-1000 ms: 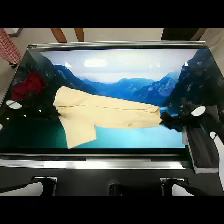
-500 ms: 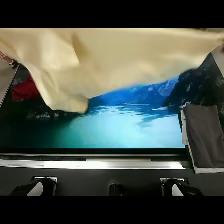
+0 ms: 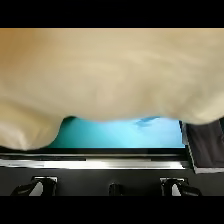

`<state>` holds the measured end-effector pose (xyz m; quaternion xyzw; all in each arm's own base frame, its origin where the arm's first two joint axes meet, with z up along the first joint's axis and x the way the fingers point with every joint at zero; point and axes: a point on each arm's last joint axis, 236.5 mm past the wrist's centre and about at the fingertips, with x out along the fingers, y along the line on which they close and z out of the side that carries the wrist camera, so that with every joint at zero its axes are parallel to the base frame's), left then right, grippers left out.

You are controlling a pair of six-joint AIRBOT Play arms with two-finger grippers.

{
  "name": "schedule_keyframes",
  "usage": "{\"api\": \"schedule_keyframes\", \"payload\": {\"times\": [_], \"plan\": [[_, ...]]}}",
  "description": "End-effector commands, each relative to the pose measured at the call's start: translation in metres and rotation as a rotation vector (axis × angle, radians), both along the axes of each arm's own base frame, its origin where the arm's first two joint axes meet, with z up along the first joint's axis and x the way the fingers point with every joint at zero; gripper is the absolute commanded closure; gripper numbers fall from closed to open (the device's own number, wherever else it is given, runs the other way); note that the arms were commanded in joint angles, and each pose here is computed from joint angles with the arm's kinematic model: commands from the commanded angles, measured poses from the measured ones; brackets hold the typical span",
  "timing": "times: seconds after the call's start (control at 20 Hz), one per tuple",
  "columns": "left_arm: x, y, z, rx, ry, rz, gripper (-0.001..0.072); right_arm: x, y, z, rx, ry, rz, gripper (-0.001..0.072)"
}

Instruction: Fold the shirts.

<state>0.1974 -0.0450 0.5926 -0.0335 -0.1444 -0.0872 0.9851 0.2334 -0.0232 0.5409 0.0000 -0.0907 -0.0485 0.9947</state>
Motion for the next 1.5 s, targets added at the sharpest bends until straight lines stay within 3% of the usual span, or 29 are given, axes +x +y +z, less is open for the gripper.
{"api": "schedule_keyframes", "payload": {"times": [0.0,0.25,0.4,0.5,0.6,0.75,0.85,1.1,1.25,1.45], "plan": [[0.046,0.025,-0.034,-0.012,0.157,0.066,0.0674,0.035,-0.010,-0.038,0.104,0.149,-0.001,0.0675],[0.191,0.043,-0.255,-0.059,0.874,-0.026,0.0674,0.152,-0.007,-0.270,0.195,0.979,0.133,0.0677],[0.235,0.034,-0.422,-0.099,1.207,-0.082,0.0673,0.205,0.010,-0.423,0.150,1.331,0.151,0.0677],[0.255,0.033,-0.512,-0.156,1.317,-0.062,0.0672,0.247,0.031,-0.495,0.148,1.383,0.153,0.0677],[0.278,0.034,-0.569,-0.221,1.363,-0.048,0.0672,0.290,0.039,-0.536,0.227,1.313,0.111,0.0676],[0.327,0.040,-0.600,-0.300,1.288,-0.023,0.0672,0.342,0.023,-0.542,0.399,1.107,0.012,0.0676],[0.358,0.044,-0.595,-0.338,1.206,-0.006,0.0672,0.366,0.005,-0.523,0.438,0.970,-0.012,0.0676],[0.376,0.049,-0.566,-0.316,1.140,-0.015,0.0672,0.344,0.003,-0.532,0.456,1.073,-0.015,0.0676],[0.328,0.049,-0.570,-0.217,1.329,-0.105,0.0672,0.283,0.010,-0.538,0.312,1.333,0.038,0.0675],[0.245,0.043,-0.621,-0.172,1.703,-0.198,0.0672,0.194,0.028,-0.575,0.354,1.722,0.064,0.0676]]}}
